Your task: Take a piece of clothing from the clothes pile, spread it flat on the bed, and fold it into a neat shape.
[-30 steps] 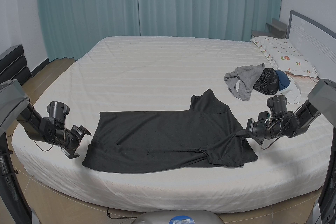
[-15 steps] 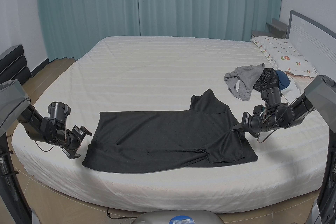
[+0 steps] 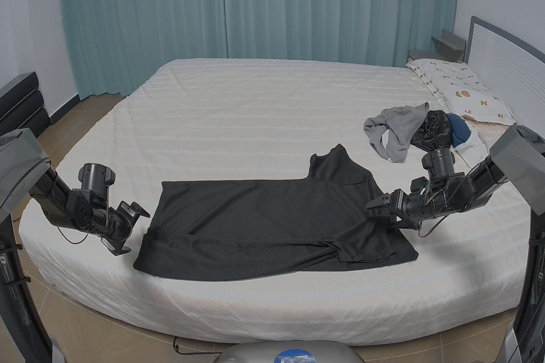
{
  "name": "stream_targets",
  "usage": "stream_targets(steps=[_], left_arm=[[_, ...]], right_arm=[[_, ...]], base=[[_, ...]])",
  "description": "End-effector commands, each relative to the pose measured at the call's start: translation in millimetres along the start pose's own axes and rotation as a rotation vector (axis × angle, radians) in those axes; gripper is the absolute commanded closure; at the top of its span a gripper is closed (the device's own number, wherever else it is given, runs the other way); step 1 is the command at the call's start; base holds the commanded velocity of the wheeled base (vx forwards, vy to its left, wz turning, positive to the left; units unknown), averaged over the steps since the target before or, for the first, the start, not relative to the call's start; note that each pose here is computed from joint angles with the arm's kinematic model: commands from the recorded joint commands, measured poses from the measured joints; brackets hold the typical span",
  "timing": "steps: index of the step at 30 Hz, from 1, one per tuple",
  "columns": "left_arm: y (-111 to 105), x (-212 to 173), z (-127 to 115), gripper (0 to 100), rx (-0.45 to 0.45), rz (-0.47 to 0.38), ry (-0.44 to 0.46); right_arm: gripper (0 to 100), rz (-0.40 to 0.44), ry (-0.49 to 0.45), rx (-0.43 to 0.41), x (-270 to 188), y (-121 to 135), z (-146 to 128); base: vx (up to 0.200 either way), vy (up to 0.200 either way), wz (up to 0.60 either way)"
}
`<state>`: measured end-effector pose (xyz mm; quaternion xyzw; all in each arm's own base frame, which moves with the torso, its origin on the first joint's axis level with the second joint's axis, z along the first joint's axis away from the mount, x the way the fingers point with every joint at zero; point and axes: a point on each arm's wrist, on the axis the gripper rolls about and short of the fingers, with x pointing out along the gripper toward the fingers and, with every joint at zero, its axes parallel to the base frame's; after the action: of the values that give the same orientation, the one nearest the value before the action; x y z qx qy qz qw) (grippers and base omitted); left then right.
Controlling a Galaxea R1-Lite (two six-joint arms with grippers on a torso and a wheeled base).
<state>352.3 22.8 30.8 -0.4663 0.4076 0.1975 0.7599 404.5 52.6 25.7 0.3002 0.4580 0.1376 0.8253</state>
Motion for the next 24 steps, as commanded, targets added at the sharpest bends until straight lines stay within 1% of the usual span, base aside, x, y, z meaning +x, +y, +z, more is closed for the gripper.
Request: stream_targets(steps=[1, 3, 5, 11, 14, 17, 24], left_arm=[[1.0, 0.8, -0.1, 0, -0.003, 0.004, 0.002], [1.6, 0.0, -0.6, 0, -0.004, 0.005, 0.003], [2.3, -0.8, -1.1, 0, -0.004, 0.007, 0.003], [2.4, -1.2, -1.2, 0, -0.007, 0.007, 0.003], [2.5, -1.1, -1.9, 0, -0.007, 0.007, 0.005], [2.5, -1.1, -1.9, 0, -0.006, 0.007, 0.005], [2.7, -1.2, -1.5, 0, -0.007, 0.008, 0.004]], right_arm=[[0, 0.01, 0.027, 0.004, -12.5, -1.9, -10.8], [0, 0.029, 0.067, -0.034, -18.7, -5.6, -23.6], [0, 0.037, 0.077, -0.07, -21.7, -7.9, -31.1], [0, 0.024, 0.09, -0.074, -31.3, -5.9, -49.4], [0, 0.016, 0.071, -0.077, -27.8, -10.0, -50.2], [0, 0.001, 0.078, -0.068, -20.9, -17.2, -51.9], [0, -0.002, 0.088, -0.062, -12.2, -21.6, -50.9]], base=[[0.0, 0.0, 0.0], [0.0, 0.0, 0.0], [0.0, 0.0, 0.0], [0.0, 0.0, 0.0], [0.0, 0.0, 0.0], [0.0, 0.0, 0.0], [0.0, 0.0, 0.0]])
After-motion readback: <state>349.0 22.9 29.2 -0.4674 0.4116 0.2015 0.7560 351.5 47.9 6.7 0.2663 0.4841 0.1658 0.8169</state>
